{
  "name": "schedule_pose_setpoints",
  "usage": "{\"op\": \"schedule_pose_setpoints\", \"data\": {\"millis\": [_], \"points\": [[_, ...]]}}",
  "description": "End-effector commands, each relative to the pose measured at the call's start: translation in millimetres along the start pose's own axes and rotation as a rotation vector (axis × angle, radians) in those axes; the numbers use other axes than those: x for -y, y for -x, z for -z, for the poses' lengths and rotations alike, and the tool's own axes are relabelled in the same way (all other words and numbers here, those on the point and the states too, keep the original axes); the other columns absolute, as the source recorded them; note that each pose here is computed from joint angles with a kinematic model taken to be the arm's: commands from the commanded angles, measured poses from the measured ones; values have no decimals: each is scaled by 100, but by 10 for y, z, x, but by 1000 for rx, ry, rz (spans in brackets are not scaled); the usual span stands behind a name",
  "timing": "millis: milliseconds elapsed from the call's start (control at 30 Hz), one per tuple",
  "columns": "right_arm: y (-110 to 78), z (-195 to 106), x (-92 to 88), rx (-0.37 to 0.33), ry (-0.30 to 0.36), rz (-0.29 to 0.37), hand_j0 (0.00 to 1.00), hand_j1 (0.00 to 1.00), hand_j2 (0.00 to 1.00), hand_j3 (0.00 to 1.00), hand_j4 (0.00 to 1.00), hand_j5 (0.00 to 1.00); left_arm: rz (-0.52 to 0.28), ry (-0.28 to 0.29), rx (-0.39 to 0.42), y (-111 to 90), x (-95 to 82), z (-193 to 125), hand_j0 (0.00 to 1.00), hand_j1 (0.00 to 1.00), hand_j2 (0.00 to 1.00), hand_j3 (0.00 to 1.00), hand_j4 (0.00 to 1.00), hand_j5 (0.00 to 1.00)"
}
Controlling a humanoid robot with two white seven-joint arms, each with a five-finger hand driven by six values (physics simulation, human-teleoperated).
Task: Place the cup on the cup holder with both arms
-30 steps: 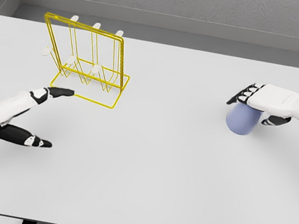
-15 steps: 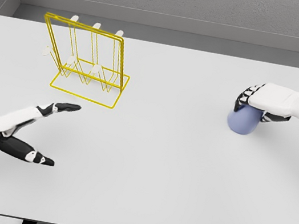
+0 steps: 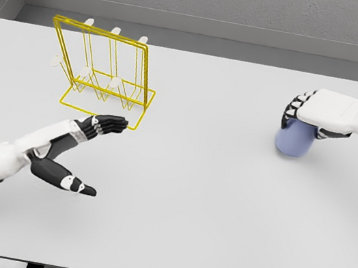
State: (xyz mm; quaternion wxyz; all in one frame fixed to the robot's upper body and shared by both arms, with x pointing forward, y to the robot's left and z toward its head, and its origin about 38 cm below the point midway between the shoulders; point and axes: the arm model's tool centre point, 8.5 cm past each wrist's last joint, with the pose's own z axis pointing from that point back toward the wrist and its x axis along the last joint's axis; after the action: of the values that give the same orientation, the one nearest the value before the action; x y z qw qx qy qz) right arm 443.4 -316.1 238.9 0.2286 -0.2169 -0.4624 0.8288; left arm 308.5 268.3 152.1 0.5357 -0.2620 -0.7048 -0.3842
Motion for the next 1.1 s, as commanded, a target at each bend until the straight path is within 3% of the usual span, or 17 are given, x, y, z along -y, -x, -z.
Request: {"op": "schedule_pose_setpoints", "data": {"millis": [0,233,433,833,1067], "points": [[-114,-39,122,26,18,-43,57,57,57,57,57,57,-80,-19,-30,137,92,127,100,100,100,100,100,100],[-469,-85,319,107,44,-141,57,57,57,57,57,57,-126,-3,-124,431,134,230,100,100,100,100,100,100],[-732,-52,412,173,65,-188,57,57,57,57,57,57,-147,-16,-144,602,135,305,100,100,100,100,100,100],[-862,111,490,219,113,-176,56,56,56,56,56,56,-167,-70,-187,858,64,299,100,100,100,100,100,100],[-1012,274,522,270,147,-160,56,56,56,56,56,56,-159,-75,-188,855,18,308,100,100,100,100,100,100]]}}
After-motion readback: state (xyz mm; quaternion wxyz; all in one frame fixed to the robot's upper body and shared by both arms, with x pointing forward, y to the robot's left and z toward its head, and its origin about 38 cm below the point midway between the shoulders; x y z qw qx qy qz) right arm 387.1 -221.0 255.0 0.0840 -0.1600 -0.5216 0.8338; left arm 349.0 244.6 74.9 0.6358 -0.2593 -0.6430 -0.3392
